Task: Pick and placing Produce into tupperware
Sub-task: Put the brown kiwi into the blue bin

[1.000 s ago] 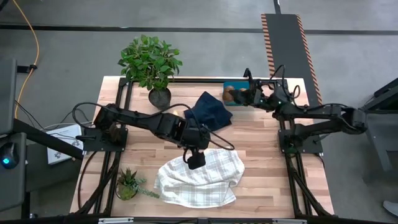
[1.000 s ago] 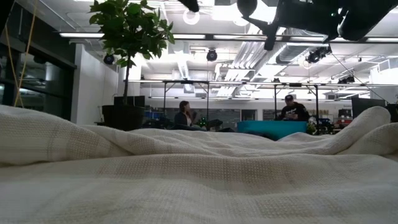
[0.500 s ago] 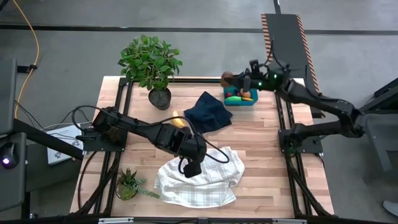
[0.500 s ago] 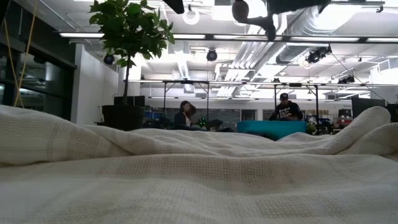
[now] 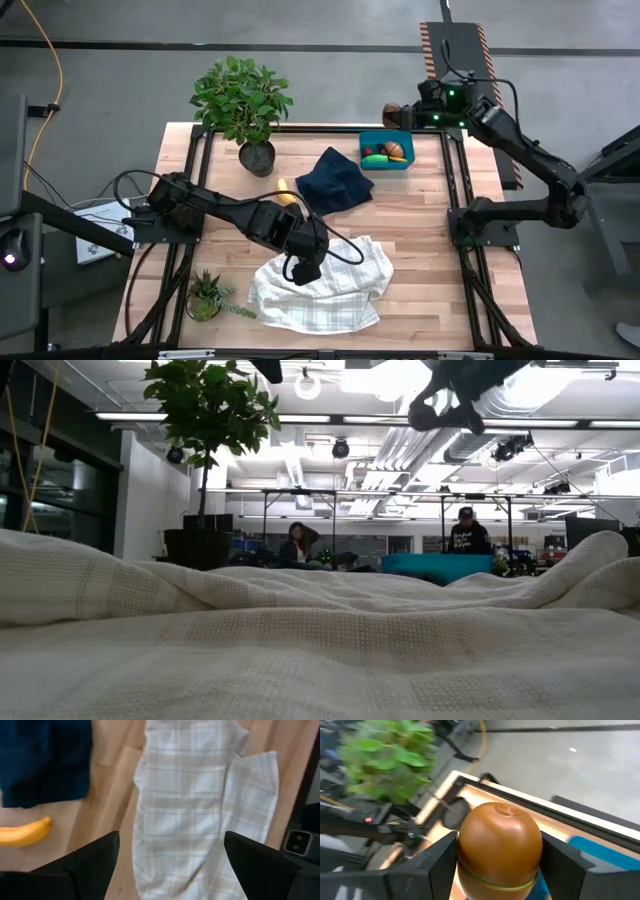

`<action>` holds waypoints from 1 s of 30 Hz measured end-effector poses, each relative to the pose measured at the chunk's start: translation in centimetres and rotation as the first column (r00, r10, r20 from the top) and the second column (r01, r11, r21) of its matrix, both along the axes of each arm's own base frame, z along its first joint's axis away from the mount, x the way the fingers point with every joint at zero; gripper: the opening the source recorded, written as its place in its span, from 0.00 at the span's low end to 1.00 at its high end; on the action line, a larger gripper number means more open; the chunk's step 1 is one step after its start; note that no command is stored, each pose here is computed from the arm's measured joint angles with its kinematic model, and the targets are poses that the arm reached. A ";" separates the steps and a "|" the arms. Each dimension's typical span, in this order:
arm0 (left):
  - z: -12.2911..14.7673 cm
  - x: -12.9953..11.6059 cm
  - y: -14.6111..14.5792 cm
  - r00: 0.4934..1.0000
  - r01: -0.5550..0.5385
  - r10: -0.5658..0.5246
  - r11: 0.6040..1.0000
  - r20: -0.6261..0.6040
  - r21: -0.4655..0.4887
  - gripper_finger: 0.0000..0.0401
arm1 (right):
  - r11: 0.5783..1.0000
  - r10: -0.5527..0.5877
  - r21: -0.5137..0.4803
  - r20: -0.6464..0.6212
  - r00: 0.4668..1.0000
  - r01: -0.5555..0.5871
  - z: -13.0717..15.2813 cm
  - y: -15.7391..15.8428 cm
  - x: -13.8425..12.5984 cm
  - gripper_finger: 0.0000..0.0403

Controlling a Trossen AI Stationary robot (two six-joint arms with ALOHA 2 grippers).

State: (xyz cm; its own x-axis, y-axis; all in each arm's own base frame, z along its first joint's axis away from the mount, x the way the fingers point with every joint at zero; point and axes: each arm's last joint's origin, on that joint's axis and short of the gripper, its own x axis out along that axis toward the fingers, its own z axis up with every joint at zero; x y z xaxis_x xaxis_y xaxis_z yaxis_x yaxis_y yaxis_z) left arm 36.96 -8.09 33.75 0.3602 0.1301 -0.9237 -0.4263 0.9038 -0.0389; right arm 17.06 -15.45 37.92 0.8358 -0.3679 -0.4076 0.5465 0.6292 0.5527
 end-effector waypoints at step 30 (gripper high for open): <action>15.6 -13.7 4.8 0.937 -0.157 0.022 0.917 0.347 0.366 0.65 | 0.983 0.039 0.183 -0.321 0.946 0.022 -7.7 -5.3 3.0 0.57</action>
State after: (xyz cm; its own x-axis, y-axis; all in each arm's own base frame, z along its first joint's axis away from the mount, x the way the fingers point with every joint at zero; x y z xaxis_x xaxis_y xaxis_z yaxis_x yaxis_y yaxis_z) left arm 23.30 -3.28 49.35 0.6043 0.4941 -0.6250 -0.5292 0.8353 0.1487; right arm 20.07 -20.76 30.22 0.6514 -0.2556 -0.7144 0.7092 0.5399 0.4534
